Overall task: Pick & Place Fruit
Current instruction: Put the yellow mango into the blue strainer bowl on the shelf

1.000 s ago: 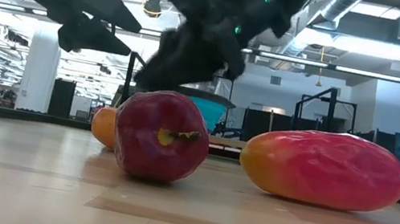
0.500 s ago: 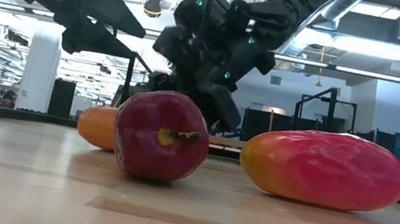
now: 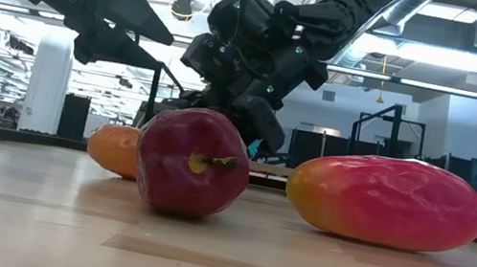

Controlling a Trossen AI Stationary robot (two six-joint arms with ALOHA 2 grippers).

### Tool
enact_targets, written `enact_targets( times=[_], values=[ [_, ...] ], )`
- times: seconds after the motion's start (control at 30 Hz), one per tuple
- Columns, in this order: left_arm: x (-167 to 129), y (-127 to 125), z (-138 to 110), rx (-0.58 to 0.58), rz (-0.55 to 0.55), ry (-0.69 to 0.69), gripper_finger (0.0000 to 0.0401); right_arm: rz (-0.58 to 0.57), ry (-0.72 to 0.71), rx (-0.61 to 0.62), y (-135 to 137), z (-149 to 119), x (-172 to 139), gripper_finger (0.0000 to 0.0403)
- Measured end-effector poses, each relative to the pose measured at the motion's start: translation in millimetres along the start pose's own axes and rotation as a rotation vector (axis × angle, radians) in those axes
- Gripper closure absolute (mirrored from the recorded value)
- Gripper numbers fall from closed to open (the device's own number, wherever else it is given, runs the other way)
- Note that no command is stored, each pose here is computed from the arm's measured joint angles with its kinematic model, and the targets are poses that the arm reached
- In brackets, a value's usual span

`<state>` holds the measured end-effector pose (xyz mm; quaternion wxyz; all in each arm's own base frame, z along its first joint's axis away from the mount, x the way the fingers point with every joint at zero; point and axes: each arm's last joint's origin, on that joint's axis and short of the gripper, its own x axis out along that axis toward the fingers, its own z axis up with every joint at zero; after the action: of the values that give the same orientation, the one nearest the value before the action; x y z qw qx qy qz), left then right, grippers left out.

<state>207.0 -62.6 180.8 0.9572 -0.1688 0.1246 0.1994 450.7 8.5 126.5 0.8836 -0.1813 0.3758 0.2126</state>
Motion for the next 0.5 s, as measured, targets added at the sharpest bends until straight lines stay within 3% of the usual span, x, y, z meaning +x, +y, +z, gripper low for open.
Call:
enact_targets(
  times=[0.13, 0.27, 0.4, 0.5],
  values=[
    [-0.8, -2.6, -1.6, -0.028, -0.097, 0.066, 0.0116, -0.001, 0.008, 0.071, -2.1, -1.7, -1.2, 0.0195],
    [-4.7, -5.3, -12.7, -0.119, -0.210, 0.253, 0.0116, 0.006, 0.022, 0.122, -1.6, -2.5, -2.8, 0.0161],
    [-6.8, -1.5, -33.5, -0.141, -0.139, 0.414, 0.0116, -0.005, 0.001, 0.145, -2.7, -0.5, -2.5, 0.0120],
    [-1.5, -0.4, -44.9, -0.124, -0.097, 0.443, 0.0116, -0.010, -0.014, 0.149, -2.3, 1.0, -1.4, 0.0106]
  ],
)
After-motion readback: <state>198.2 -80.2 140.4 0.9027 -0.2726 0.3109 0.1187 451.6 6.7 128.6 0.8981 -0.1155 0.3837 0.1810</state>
